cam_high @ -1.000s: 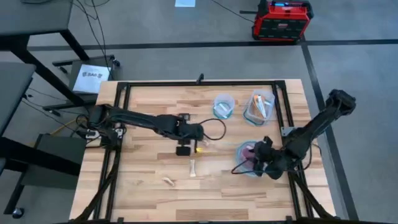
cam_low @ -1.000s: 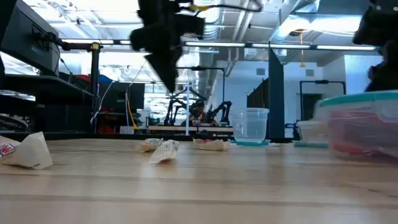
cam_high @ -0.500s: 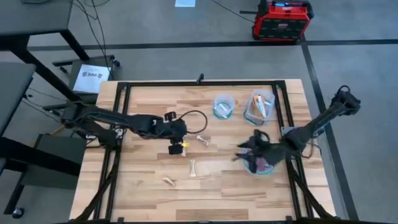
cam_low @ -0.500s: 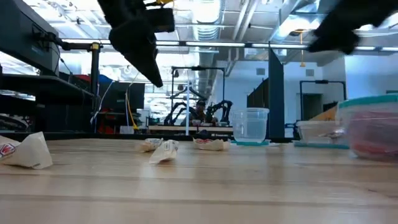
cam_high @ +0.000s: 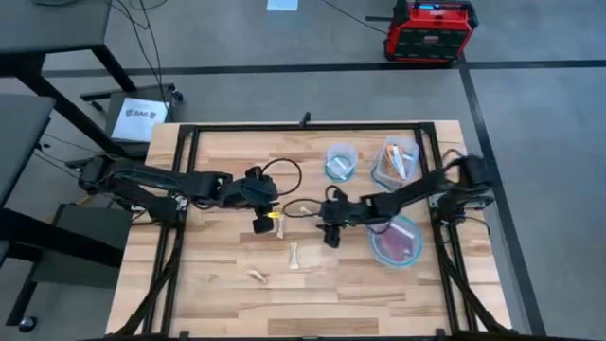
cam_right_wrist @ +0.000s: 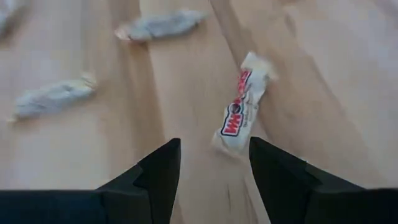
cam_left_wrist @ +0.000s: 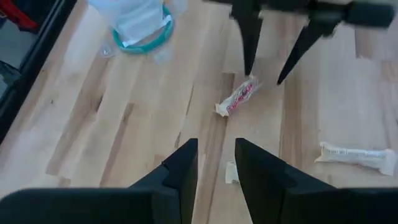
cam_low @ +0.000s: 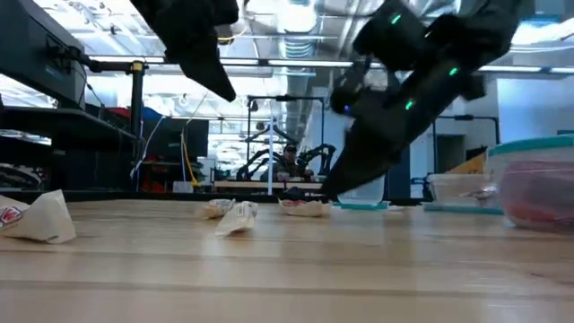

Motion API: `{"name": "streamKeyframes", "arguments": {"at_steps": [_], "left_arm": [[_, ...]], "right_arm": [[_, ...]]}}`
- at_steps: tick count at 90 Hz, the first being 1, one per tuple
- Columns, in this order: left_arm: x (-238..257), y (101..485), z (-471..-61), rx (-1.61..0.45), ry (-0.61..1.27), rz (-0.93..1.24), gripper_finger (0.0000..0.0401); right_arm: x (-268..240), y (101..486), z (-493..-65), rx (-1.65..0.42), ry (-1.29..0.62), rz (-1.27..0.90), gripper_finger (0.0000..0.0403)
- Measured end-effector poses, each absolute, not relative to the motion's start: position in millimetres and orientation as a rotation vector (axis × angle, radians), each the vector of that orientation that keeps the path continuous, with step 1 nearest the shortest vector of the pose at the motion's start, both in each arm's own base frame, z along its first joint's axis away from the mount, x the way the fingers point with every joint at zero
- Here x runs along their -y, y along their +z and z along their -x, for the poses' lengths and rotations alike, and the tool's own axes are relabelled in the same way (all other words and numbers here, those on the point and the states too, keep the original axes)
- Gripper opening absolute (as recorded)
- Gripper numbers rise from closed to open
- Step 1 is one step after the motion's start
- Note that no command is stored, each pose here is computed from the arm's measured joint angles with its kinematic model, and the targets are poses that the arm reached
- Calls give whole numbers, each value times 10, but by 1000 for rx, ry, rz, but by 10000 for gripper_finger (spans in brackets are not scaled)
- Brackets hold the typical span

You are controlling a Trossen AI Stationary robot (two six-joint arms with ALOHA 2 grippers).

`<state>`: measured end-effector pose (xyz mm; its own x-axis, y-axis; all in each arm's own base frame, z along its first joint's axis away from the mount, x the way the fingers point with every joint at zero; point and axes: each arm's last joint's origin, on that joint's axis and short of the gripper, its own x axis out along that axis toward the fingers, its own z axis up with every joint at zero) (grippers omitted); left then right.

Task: Sort candy
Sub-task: Put the white candy into the small round transparent bin

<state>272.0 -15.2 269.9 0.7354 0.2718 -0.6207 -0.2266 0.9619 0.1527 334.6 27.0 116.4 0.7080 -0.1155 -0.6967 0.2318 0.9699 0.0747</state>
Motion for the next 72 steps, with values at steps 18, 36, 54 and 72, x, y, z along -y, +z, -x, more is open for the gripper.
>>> {"name": "streamKeyframes", "arguments": {"at_steps": [18,36,54,72], "left_arm": [[151,2683,-2713,-709,278,-64,93],[150,2673,-2703,-722,284,-54,93],[149,2664,-2695,-734,284,-59,93],[148,2652,-2683,-752,285,-61,93]], "right_arm": [[-238,1064,-3552,-803,-193,-114,133],[-190,1131,-3553,-804,-199,-98,13],[-191,1280,-3482,-830,-179,-48,1],[-181,1673,-3313,-821,-173,-40,0]]}}
